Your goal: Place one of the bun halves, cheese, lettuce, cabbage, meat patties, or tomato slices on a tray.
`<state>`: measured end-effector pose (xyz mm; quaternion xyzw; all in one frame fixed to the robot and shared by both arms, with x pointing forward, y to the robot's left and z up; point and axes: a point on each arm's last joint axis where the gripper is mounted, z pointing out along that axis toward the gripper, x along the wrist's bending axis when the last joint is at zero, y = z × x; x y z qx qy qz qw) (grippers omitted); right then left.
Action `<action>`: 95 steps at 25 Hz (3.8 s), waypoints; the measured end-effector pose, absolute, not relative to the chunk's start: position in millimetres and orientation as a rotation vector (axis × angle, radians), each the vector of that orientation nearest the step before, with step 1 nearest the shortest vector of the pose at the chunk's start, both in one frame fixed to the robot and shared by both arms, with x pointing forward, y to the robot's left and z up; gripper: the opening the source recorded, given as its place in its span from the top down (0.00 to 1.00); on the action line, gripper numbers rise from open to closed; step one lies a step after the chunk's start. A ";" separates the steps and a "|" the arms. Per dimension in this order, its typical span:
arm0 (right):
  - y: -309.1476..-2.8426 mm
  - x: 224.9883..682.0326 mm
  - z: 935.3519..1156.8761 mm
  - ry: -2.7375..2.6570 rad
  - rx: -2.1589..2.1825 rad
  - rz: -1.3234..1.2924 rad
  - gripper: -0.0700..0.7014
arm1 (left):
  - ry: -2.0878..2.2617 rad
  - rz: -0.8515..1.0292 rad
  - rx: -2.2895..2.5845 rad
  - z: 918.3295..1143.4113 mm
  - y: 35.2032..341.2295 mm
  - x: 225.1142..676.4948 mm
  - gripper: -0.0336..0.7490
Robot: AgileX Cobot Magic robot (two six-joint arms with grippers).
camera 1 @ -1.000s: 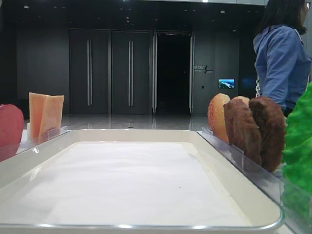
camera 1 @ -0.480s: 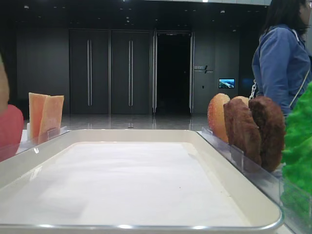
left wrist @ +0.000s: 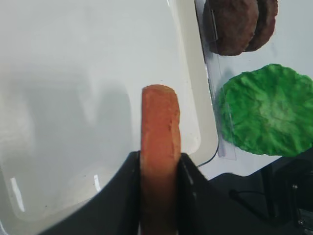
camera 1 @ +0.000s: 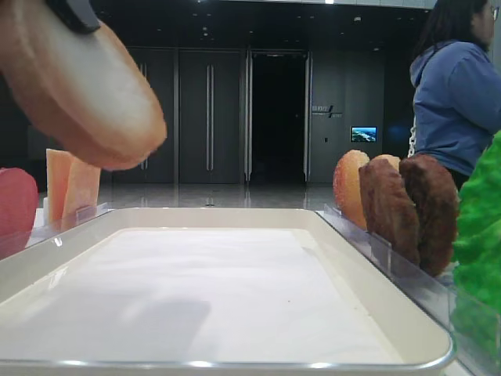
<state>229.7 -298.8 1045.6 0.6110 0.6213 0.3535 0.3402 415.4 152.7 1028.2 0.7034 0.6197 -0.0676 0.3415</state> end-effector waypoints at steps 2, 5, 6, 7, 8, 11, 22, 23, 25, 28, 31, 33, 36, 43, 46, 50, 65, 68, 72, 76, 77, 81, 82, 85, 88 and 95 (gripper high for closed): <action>-298.8 229.7 1045.6 1.617 1.590 0.920 0.21 | 1.599 -0.194 1.815 1021.7 152.4 413.0 0.77; -298.8 229.7 1045.6 1.617 1.590 0.920 0.21 | 1.578 -0.222 1.784 1015.2 151.1 410.7 0.77; -298.8 229.7 1045.6 1.617 1.590 0.920 0.21 | 1.568 -0.237 1.781 1013.2 149.6 410.7 0.77; -298.8 229.7 1045.6 1.617 1.590 0.920 0.21 | 1.557 -0.254 1.782 1011.1 147.7 411.1 0.77; -298.8 229.7 1045.6 1.617 1.590 0.920 0.21 | 1.546 -0.267 1.791 1007.6 145.5 412.3 0.77; -298.8 229.7 1045.6 1.617 1.590 0.920 0.21 | 1.523 -0.316 1.797 997.2 137.2 418.1 0.77; -298.8 229.7 1045.6 1.617 1.590 0.920 0.21 | 1.516 -0.383 1.813 956.7 119.1 437.1 0.77; -298.8 229.7 1045.6 1.617 1.590 0.920 0.21 | 1.521 -0.390 1.804 954.2 117.9 438.4 0.77; -298.8 229.7 1045.6 1.617 1.590 0.920 0.21 | 1.516 -0.393 1.798 950.1 116.0 440.6 0.77; -298.8 229.7 1045.6 1.617 1.590 0.920 0.21 | 1.524 -0.398 1.793 942.8 113.9 443.5 0.77; -298.8 229.7 1045.6 1.617 1.590 0.920 0.21 | 1.536 -0.399 1.790 937.0 112.8 445.5 0.77; -298.8 229.7 1045.6 1.617 1.590 0.920 0.21 | 1.545 -0.401 1.790 934.4 112.5 446.3 0.77; -298.8 229.7 1045.6 1.617 1.590 0.920 0.21 | 1.551 -0.403 1.794 932.0 112.3 446.6 0.77; -298.8 229.7 1045.6 1.617 1.590 0.920 0.21 | 1.573 -0.406 1.803 925.5 112.2 447.6 0.77; -298.8 229.7 1045.6 1.617 1.590 0.920 0.21 | 1.583 -0.388 1.803 924.4 113.0 448.7 0.77; -298.8 229.7 1045.6 1.617 1.590 0.920 0.21 | 1.588 -0.380 1.803 923.9 113.4 449.2 0.77; -298.8 229.7 1045.6 1.617 1.590 0.920 0.21 | 1.598 -0.345 1.810 922.8 115.2 450.7 0.74; -298.8 229.7 1045.6 1.617 1.590 0.920 0.21 | 1.596 -0.319 1.826 921.9 116.4 451.4 0.63; -298.8 229.7 1045.6 1.617 1.590 0.920 0.21 | 1.597 -0.304 1.842 921.0 117.5 451.5 0.42; -298.8 229.7 1045.6 1.617 1.590 0.920 0.21 | 1.609 -0.277 1.875 918.9 120.2 451.3 0.22; -298.8 229.7 1045.6 1.617 1.590 0.920 0.21 | 1.615 -0.275 1.880 918.5 120.7 451.1 0.20; -298.8 229.7 1045.6 1.617 1.590 0.920 0.21 | 1.631 -0.268 1.911 917.3 122.5 450.5 0.17; -298.8 229.7 1045.6 1.617 1.590 0.920 0.21 | 1.633 -0.265 1.922 917.3 122.8 450.6 0.17; -298.8 229.7 1045.6 1.617 1.590 0.920 0.21 | 1.641 -0.255 1.946 918.1 124.5 450.1 0.17; -298.8 229.7 1045.6 1.617 1.590 0.920 0.21 | 1.646 -0.243 1.949 922.8 126.5 448.8 0.17; -298.8 229.7 1045.6 1.617 1.590 0.920 0.21 | 1.625 -0.222 1.926 937.0 131.7 448.7 0.17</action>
